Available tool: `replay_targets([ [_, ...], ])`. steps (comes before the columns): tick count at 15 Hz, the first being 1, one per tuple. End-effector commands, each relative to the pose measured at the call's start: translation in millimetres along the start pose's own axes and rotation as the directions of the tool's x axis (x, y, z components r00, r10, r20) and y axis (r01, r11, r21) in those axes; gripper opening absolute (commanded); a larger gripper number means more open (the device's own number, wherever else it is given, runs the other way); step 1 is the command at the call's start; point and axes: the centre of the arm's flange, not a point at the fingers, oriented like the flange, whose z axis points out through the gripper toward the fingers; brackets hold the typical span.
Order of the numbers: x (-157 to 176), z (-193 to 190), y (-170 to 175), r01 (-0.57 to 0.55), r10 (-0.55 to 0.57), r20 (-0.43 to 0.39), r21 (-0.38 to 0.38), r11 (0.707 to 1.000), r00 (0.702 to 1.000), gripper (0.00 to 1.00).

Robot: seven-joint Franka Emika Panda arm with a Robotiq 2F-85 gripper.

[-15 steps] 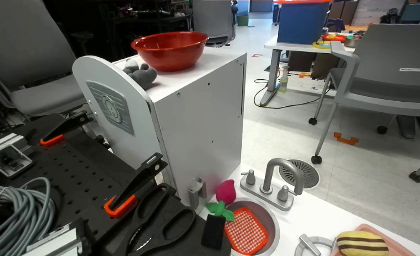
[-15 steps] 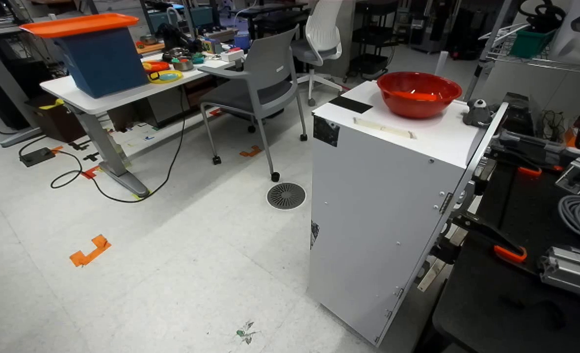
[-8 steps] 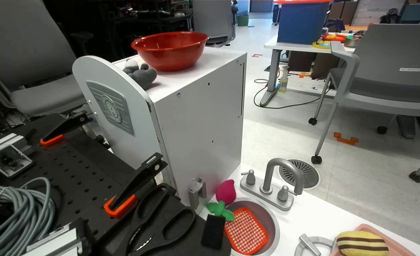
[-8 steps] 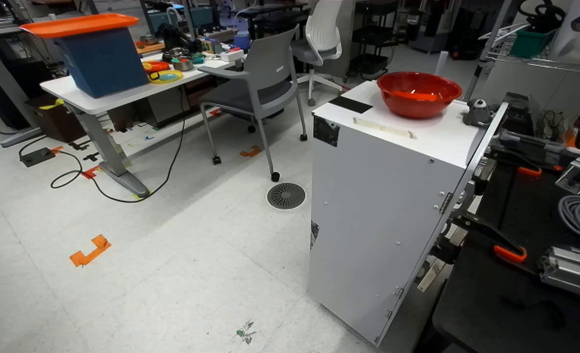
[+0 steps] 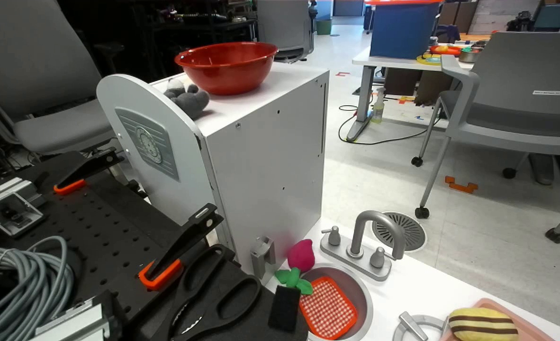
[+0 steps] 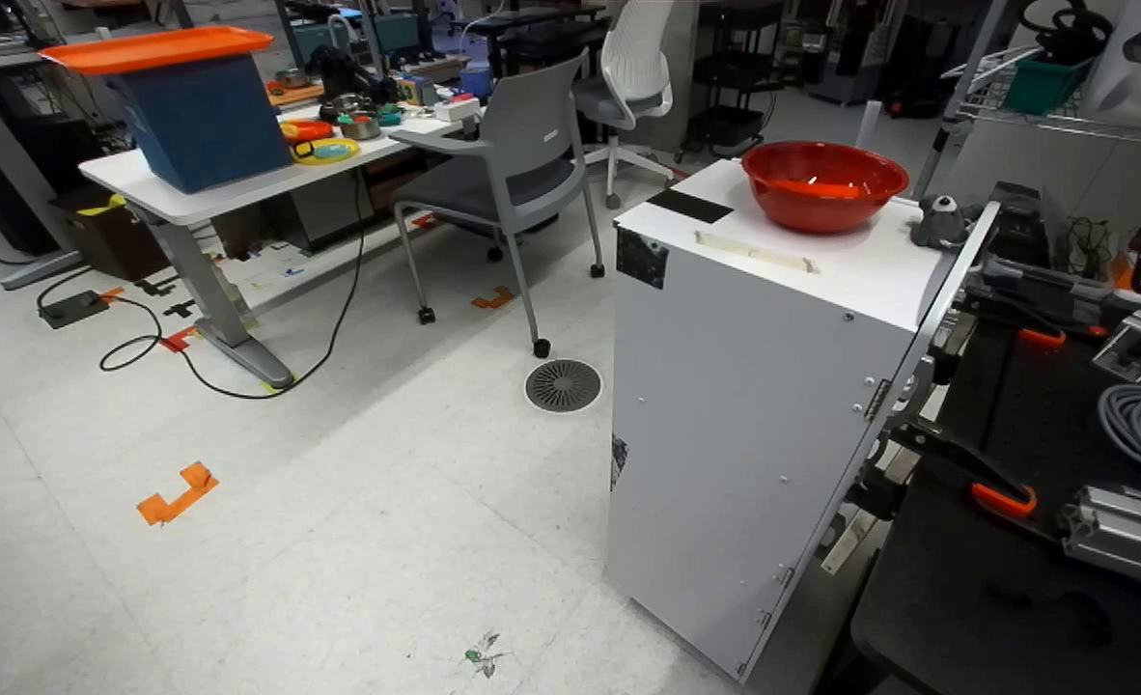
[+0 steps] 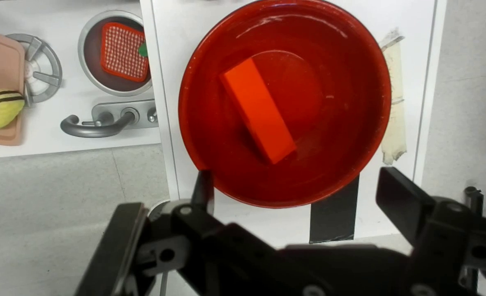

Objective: Take the block out of the red bowl on top of the cabinet

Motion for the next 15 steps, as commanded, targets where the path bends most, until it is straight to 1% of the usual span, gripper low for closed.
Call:
replay_targets([
  [1, 1, 1, 2, 0.011, -0.011, 0.006, -0.004, 1.0, 1.0, 1.0],
  [5, 3, 8, -1, 0.069, -0.07, 0.016, 0.036, 0.997, 0.997, 1.0],
  [8, 2, 12, -3, 0.068, -0.069, 0.028, 0.051, 0.996, 0.997, 1.0],
  [13, -1, 23, -11, 0.088, -0.093, 0.097, 0.06, 0.994, 0.991, 1.0],
  [15, -5, 27, -13, 0.07, -0.076, 0.123, 0.052, 0.996, 0.99, 1.0],
])
